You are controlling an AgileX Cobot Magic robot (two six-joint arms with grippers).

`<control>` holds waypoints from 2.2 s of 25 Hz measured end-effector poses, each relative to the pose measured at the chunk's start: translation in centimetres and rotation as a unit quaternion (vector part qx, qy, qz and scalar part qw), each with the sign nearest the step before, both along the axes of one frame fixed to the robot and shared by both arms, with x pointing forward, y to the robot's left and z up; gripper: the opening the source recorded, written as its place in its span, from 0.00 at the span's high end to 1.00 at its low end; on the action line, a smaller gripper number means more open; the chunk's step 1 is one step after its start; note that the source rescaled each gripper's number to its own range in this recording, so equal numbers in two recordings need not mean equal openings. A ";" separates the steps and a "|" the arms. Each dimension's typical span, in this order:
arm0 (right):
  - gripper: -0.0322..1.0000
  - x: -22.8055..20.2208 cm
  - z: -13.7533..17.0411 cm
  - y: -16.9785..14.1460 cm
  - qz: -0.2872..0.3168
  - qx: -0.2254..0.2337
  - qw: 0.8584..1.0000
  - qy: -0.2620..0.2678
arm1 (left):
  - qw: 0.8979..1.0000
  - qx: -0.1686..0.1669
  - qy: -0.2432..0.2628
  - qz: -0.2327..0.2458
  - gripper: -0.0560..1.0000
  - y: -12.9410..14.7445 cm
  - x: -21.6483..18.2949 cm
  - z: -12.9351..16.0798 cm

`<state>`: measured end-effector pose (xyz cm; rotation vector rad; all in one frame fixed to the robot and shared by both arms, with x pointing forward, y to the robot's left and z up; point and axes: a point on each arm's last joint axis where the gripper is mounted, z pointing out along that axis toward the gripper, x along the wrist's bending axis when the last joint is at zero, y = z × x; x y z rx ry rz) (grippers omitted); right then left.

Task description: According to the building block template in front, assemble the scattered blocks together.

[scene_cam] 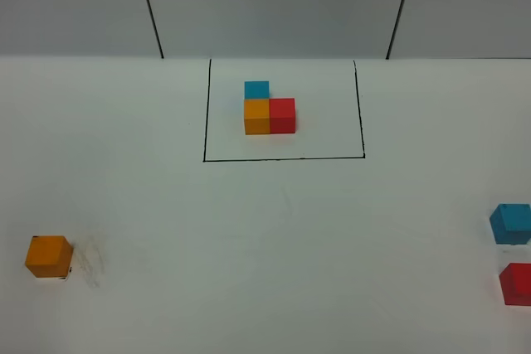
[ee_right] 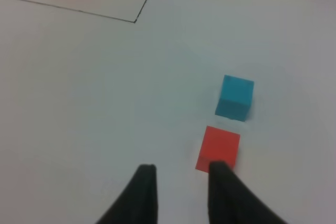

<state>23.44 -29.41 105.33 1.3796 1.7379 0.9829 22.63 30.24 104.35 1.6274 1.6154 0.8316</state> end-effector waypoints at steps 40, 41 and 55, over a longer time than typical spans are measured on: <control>0.97 0.0 0.0 0.0 0.000 0.000 1.000 0.000 | 0.980 -0.002 0.192 0.049 0.47 -0.2 15.7 2.3; 0.97 0.0 0.0 0.0 0.000 0.000 1.000 0.000 | 0.975 0.000 0.216 0.049 0.47 -0.3 16.8 1.4; 0.97 0.0 0.0 0.0 0.000 0.000 1.000 0.000 | 0.943 0.002 0.329 0.044 0.47 -0.8 24.6 -7.1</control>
